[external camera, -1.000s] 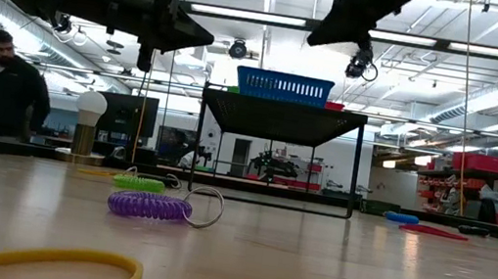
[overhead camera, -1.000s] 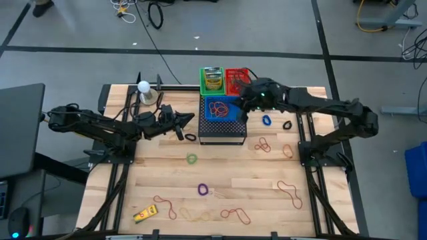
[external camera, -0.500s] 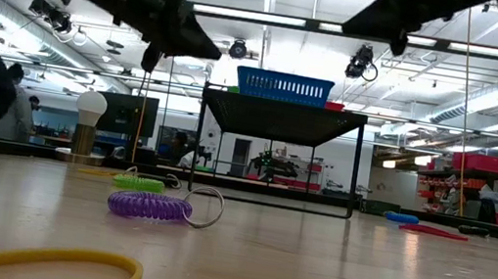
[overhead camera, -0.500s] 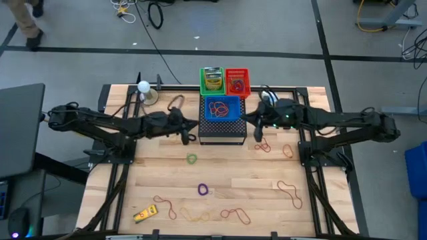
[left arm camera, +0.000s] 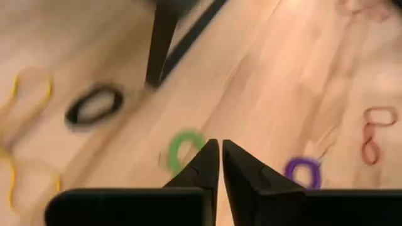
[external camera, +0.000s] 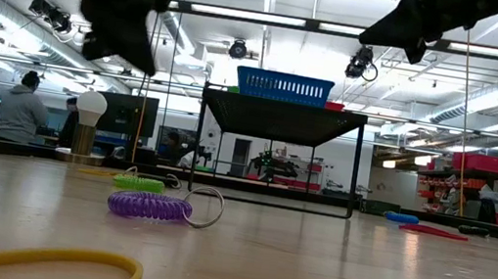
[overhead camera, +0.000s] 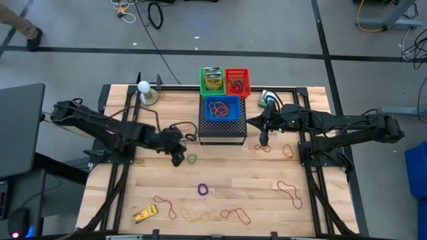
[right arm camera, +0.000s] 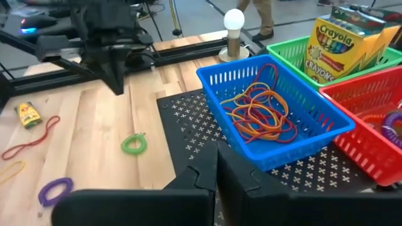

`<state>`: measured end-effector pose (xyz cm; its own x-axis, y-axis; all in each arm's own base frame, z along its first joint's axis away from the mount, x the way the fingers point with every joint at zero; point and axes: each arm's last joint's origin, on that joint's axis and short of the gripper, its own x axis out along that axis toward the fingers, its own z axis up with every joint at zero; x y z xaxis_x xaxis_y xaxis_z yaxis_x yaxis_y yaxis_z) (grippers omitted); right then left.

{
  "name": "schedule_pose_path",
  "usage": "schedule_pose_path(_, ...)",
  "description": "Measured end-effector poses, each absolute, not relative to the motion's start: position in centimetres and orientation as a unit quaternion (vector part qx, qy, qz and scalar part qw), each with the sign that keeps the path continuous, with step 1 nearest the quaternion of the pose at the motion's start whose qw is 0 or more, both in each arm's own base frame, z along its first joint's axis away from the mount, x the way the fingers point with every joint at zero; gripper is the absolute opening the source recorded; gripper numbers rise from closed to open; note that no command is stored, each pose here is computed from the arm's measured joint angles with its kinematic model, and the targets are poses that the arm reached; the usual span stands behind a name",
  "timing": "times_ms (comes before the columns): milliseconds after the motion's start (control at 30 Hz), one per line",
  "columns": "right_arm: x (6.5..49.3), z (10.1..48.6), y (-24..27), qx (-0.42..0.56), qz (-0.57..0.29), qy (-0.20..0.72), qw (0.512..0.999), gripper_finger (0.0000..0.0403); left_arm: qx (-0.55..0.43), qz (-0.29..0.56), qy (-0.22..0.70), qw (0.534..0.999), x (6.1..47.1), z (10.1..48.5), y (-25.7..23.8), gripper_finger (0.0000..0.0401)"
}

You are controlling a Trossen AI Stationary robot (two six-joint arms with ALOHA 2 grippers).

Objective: Pick & Place Office Desk Supplies
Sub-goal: Put the green spring keychain into the red bin on the shelf

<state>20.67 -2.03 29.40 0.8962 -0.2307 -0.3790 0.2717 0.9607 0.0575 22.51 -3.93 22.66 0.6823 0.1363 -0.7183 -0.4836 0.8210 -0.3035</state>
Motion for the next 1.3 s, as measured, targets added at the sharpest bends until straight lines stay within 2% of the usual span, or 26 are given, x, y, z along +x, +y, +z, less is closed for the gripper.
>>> schedule_pose_path(267, 20.7, 29.3, -2.0, 0.031, -0.124, 0.195, 0.972, 0.001, -0.254, 0.205, 0.425, 0.844, 23.4, 19.1, -6.2, 0.0092)
schedule_pose_path(533, 20.7, 29.3, -2.0, 0.022, -0.12, 0.196, 0.973, 0.0011, -0.26, 0.259, 0.446, 0.817, 25.6, 15.6, -4.7, 0.0152)
schedule_pose_path(800, 20.7, 29.3, -2.0, 0.022, -0.118, 0.196, 0.973, 0.0011, -0.271, 0.267, 0.457, 0.804, 26.5, 14.1, -3.9, 0.0173)
schedule_pose_path(1000, 20.7, 29.3, -2.0, 0.023, -0.118, 0.194, 0.974, 0.0011, -0.26, 0.278, 0.476, 0.793, 26.6, 12.9, -4.0, 0.0143)
schedule_pose_path(1233, 20.7, 29.4, -2.0, 0.024, -0.116, 0.194, 0.974, 0.0011, -0.256, 0.27, 0.489, 0.789, 26.4, 12.9, -4.0, 0.0034)
schedule_pose_path(1300, 20.7, 29.3, -2.0, 0.024, -0.116, 0.194, 0.974, 0.0011, -0.256, 0.269, 0.491, 0.788, 26.2, 13.2, -4.1, 0.0015)
